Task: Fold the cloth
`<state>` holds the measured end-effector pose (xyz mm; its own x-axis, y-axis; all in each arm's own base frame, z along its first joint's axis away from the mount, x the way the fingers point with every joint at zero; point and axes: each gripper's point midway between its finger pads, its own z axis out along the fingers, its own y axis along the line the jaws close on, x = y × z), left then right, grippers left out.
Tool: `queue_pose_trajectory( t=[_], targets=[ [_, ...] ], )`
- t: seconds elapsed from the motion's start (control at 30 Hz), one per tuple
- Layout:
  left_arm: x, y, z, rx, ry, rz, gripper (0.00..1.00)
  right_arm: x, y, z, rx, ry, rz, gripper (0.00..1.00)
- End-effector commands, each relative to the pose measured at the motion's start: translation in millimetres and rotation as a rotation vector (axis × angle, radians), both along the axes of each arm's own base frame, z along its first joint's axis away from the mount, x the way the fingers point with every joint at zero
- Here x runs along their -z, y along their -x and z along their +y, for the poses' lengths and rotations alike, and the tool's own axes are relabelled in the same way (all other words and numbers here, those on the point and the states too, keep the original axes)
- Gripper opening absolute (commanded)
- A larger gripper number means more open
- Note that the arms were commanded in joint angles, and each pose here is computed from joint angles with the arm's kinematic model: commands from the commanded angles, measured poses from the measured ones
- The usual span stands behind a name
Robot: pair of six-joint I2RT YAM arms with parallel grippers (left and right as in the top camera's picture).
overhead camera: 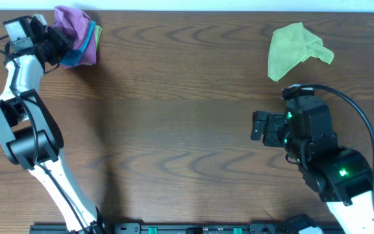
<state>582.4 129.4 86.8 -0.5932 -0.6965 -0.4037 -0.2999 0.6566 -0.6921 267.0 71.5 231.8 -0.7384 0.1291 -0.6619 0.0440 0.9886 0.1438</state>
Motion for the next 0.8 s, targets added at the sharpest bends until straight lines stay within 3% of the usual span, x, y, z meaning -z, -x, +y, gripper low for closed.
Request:
queue_pose_trajectory(
  t=[0.0,0.23,0.27,0.33,0.4,0.5,0.77],
  targets=[
    [3.3,7.3,13.7,-0.011,-0.016,0.025,0.06,-8.9,-3.5,-2.8,0.022,-0.020,-0.023,0.99],
    [6.2,12.0,18.5,-0.012,-0.018,0.039,0.06,-13.3,-7.7,-1.3,0.022,-0.028,-0.047,0.99],
    [6.3,12.0,18.2,-0.012,-0.018,0.039,0.13,-13.8,-8.2,-1.0,0.022,-0.030,-0.050,0.99],
    [5.5,11.6,16.5,-0.005,-0.014,0.035,0.39,-14.2,-8.6,-0.9,0.022,-0.030,-0.052,0.99],
    [5.1,11.5,16.0,-0.003,-0.013,0.034,0.55,-14.1,-8.5,-0.9,0.022,-0.030,-0.051,0.99],
    [3.2,11.4,13.7,0.016,-0.014,0.024,0.71,-14.1,-8.5,-1.0,0.022,-0.030,-0.052,0.99],
    [-14.6,14.3,19.0,0.023,-0.050,-0.004,0.95,-5.8,-12.4,0.5,0.022,-0.019,-0.022,0.99]
  ],
)
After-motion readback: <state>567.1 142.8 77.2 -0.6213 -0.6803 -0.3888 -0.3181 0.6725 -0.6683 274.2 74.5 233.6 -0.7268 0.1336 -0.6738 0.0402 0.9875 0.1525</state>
